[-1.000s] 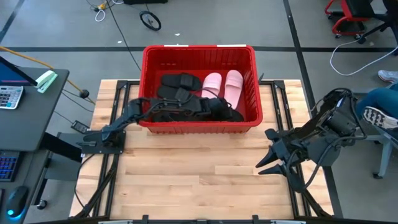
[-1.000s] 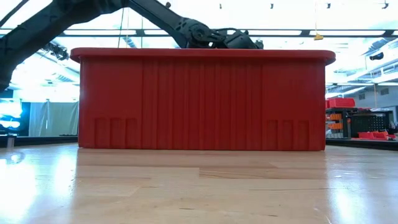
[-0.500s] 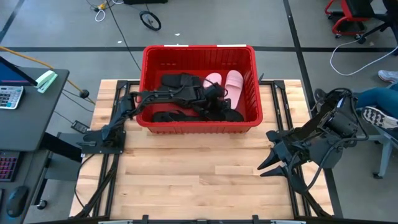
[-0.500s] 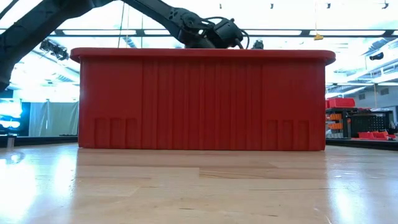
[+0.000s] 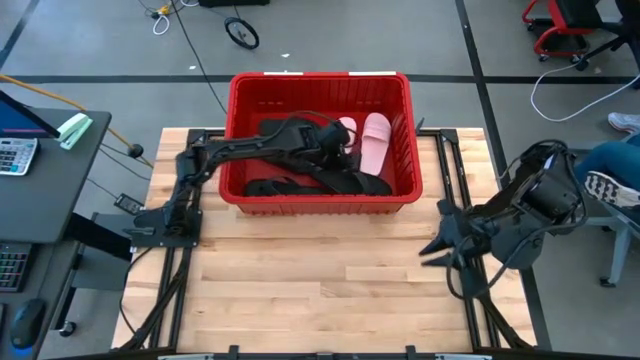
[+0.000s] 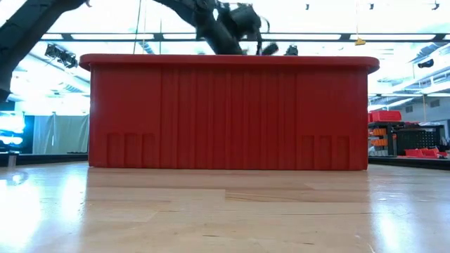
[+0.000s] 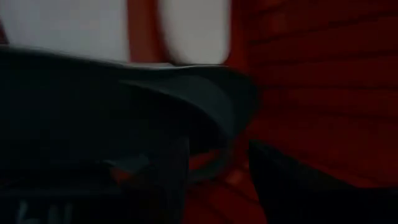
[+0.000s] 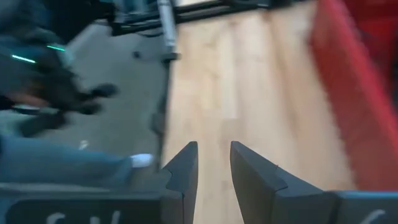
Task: Pick and place slides into bin
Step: Return to Home Position
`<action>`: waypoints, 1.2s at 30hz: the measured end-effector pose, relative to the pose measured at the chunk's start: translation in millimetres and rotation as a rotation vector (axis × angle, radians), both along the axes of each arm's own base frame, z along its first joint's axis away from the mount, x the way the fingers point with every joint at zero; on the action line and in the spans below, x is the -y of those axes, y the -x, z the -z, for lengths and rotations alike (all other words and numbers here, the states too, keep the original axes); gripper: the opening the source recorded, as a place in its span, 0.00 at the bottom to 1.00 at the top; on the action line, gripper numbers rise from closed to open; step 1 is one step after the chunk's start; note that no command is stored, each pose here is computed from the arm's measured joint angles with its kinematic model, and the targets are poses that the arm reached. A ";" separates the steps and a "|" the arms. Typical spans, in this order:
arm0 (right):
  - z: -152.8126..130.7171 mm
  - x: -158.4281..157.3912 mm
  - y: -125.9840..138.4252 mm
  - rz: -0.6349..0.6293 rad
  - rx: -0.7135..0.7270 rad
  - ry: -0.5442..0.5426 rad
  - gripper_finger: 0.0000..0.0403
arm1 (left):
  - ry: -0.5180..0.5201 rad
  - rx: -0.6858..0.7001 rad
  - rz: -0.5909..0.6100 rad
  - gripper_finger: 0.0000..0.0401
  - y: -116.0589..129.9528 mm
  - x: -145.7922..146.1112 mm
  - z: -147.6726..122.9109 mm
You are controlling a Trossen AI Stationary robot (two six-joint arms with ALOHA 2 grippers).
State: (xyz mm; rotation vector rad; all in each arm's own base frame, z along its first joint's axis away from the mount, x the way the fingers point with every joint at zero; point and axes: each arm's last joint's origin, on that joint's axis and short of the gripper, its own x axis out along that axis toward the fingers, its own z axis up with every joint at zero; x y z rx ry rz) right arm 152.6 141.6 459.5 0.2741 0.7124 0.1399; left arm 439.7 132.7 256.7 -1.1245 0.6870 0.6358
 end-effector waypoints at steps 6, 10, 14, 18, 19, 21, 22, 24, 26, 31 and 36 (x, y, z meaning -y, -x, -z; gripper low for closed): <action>2.7 21.0 15.6 0.163 -0.037 0.068 0.25 | -0.138 0.116 0.056 0.42 25.7 7.3 -62.0; -0.4 31.3 25.0 0.201 -0.032 0.049 0.25 | -0.191 0.193 0.079 0.42 49.0 15.8 -101.7; -2.4 37.9 31.6 0.211 -0.025 0.050 0.25 | -0.270 0.233 0.155 0.42 82.3 31.6 -140.7; -3.9 40.9 37.4 0.237 0.029 0.103 0.25 | -0.373 0.248 0.250 0.42 125.7 44.9 -175.5; -3.2 40.7 38.3 0.241 0.043 0.123 0.25 | -0.398 0.240 0.276 0.42 139.1 48.2 -183.1; -1.7 40.9 42.5 0.231 0.062 0.153 0.25 | -0.461 0.235 0.324 0.42 166.1 55.8 -198.0; -0.8 40.8 45.0 0.218 0.069 0.161 0.25 | -0.472 0.234 0.329 0.42 180.3 59.8 -204.6; 2.6 41.7 50.6 0.185 0.084 0.188 0.25 | -0.470 0.236 0.315 0.42 206.5 67.3 -215.1; 8.0 42.4 55.4 0.161 0.119 0.211 0.25 | -0.464 0.245 0.303 0.41 232.5 74.9 -223.9; 24.8 43.9 66.0 0.066 0.261 0.079 0.25 | -0.505 0.280 0.264 0.41 301.8 93.1 -241.4; 47.1 22.1 62.3 -0.194 0.529 -0.127 0.25 | -0.554 0.351 0.262 0.41 353.1 110.4 -242.2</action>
